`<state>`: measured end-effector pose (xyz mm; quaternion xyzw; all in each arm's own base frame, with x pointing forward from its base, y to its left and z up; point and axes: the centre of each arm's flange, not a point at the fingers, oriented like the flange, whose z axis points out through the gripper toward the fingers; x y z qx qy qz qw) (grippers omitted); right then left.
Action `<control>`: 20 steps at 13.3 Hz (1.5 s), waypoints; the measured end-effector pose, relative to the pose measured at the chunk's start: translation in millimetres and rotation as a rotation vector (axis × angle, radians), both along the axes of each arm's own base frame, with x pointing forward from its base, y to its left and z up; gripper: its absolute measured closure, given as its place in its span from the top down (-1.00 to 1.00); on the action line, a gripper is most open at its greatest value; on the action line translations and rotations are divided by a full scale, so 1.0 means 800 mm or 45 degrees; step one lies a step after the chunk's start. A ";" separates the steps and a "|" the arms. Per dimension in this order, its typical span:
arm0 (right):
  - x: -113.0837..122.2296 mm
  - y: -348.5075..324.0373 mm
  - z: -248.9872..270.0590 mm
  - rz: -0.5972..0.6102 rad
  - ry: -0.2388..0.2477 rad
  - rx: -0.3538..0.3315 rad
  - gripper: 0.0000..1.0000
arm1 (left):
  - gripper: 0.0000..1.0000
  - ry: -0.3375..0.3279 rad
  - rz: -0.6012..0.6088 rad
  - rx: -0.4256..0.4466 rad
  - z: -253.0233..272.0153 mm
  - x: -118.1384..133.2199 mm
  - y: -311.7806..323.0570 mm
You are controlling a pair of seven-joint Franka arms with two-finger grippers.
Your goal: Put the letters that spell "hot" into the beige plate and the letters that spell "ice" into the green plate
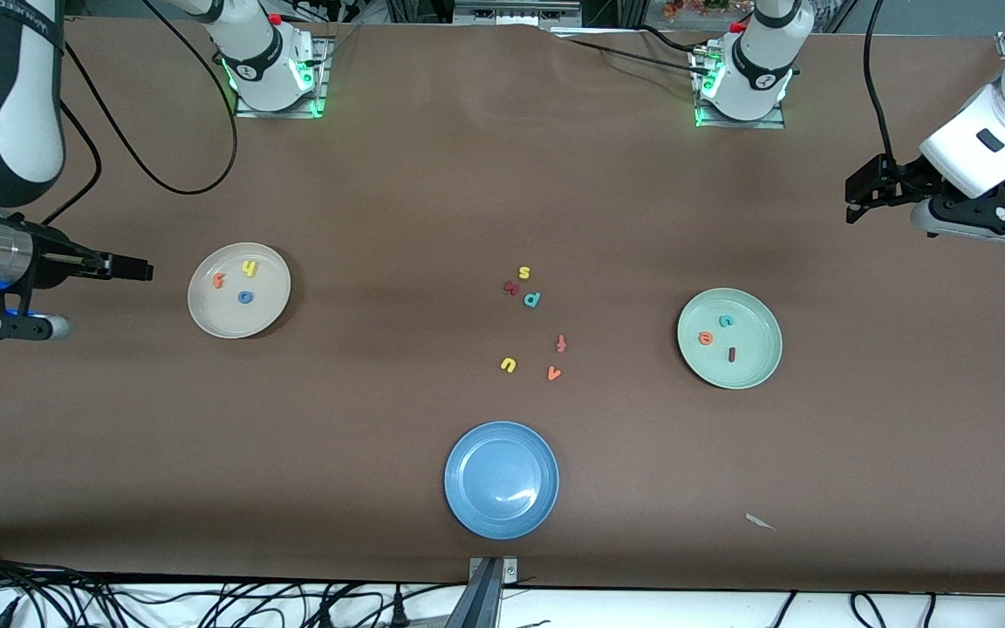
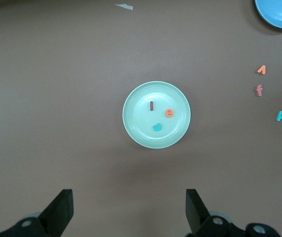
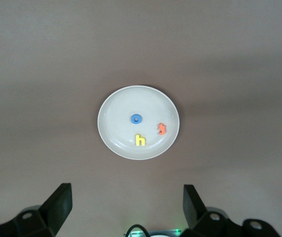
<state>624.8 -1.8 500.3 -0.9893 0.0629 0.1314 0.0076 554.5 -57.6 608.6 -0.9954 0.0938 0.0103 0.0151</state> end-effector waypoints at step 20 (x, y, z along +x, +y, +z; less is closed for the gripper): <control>-0.022 -0.008 0.034 0.055 -0.163 -0.040 1.00 | 1.00 -0.004 0.007 -0.001 0.011 -0.012 0.005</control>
